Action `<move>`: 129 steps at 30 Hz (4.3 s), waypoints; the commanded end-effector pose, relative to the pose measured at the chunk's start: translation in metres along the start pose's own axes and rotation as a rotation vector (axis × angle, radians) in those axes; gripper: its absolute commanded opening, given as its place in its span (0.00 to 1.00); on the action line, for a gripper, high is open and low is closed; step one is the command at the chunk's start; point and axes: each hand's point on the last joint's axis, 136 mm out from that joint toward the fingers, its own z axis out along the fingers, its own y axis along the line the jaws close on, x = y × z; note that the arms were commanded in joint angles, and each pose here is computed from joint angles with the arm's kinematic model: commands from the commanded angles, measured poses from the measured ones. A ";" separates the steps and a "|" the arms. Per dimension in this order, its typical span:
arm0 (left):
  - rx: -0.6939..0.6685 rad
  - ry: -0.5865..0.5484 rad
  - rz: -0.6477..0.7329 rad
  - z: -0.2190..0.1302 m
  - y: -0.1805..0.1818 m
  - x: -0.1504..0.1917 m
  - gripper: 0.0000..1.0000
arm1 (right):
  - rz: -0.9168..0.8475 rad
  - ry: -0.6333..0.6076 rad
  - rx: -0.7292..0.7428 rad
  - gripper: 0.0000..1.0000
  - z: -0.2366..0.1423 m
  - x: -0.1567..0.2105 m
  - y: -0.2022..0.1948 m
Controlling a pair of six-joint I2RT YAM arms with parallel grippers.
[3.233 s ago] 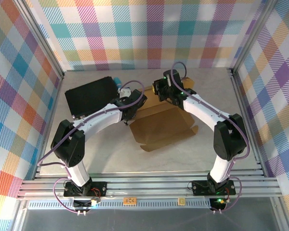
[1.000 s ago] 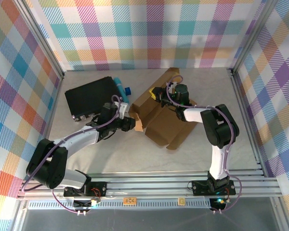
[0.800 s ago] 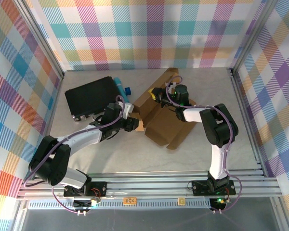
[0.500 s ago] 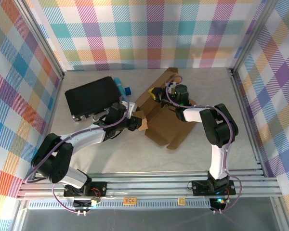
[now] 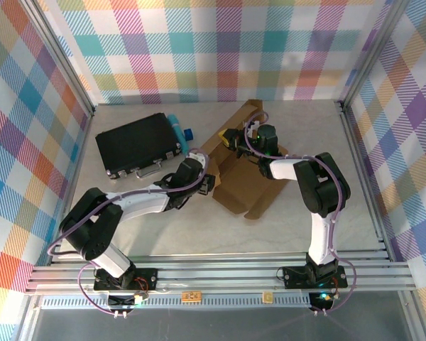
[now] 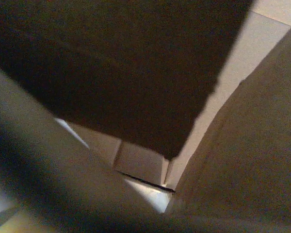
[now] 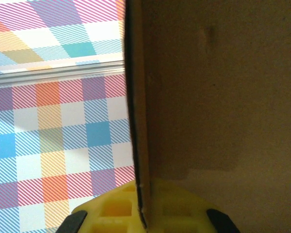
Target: Fold the paper box
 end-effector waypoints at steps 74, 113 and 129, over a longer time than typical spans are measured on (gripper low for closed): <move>-0.388 -0.059 -0.105 -0.002 0.040 -0.095 0.00 | -0.299 -0.424 0.307 0.73 -0.145 -0.038 0.128; 0.113 0.328 -0.237 -0.082 0.009 -0.108 0.00 | -0.551 -0.411 0.685 0.51 -0.204 -0.081 0.197; 0.121 0.325 -0.222 -0.081 0.007 -0.111 0.00 | -0.433 -0.221 0.759 0.57 -0.181 -0.075 0.141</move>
